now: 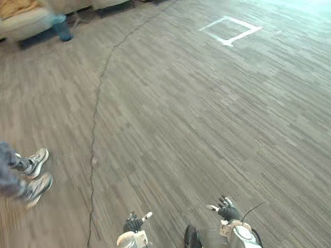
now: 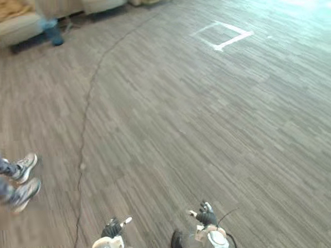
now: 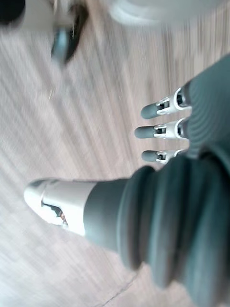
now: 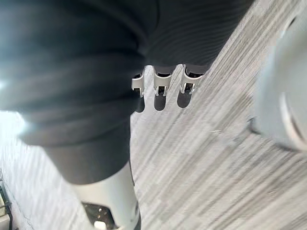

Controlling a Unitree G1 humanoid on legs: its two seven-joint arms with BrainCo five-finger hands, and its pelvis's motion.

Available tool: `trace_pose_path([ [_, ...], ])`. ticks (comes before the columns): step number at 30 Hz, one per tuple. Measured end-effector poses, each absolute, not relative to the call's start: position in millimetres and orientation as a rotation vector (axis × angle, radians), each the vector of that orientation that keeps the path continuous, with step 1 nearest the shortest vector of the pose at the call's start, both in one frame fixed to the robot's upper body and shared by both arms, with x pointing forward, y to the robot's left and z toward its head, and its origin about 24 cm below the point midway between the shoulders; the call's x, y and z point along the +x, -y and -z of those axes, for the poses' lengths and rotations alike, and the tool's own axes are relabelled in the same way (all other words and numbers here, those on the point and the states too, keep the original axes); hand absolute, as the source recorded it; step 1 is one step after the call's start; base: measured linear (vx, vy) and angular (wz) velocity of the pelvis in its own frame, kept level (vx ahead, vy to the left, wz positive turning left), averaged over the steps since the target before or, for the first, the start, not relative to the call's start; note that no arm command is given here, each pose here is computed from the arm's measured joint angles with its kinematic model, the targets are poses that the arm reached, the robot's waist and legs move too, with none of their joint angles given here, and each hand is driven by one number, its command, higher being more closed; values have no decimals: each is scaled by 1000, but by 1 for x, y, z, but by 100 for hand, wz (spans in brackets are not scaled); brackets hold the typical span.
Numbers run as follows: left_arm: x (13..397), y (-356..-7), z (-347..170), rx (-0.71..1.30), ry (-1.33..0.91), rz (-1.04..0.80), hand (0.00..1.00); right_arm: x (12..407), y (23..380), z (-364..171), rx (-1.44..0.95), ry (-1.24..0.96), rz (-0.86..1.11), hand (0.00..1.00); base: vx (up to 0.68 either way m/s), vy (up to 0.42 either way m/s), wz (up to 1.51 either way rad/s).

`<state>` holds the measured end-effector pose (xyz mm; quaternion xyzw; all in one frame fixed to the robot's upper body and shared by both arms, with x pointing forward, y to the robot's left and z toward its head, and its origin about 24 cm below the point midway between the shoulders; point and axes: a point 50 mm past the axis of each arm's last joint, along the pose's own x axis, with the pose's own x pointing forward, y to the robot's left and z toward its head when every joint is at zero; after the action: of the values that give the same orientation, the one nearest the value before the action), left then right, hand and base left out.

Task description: Pick up cushions and gather them together orderly.

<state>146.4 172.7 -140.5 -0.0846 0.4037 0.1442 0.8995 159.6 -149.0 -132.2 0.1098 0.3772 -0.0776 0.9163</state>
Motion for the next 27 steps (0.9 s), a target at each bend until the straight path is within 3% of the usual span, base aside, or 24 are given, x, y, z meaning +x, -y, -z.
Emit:
trace_pose_path([
  [6, 149, -180, 132, -154, -758, -322, 0, 149, 153, 138, 225, -814, 187, 0, 573, 174, -126],
  [12, 143, -197, 134, -112, -784, -355, 0, 122, 141, 150, 213, -919, 154, 0, 801, 403, -86],
  [18, 137, -177, 145, -124, -873, -288, 0, 138, 147, 139, 159, -827, 111, 0, 587, 262, -61],
  [27, 135, -156, 149, -147, -913, -225, 0, 155, 168, 133, 129, -773, 143, 0, 565, -84, 24],
])
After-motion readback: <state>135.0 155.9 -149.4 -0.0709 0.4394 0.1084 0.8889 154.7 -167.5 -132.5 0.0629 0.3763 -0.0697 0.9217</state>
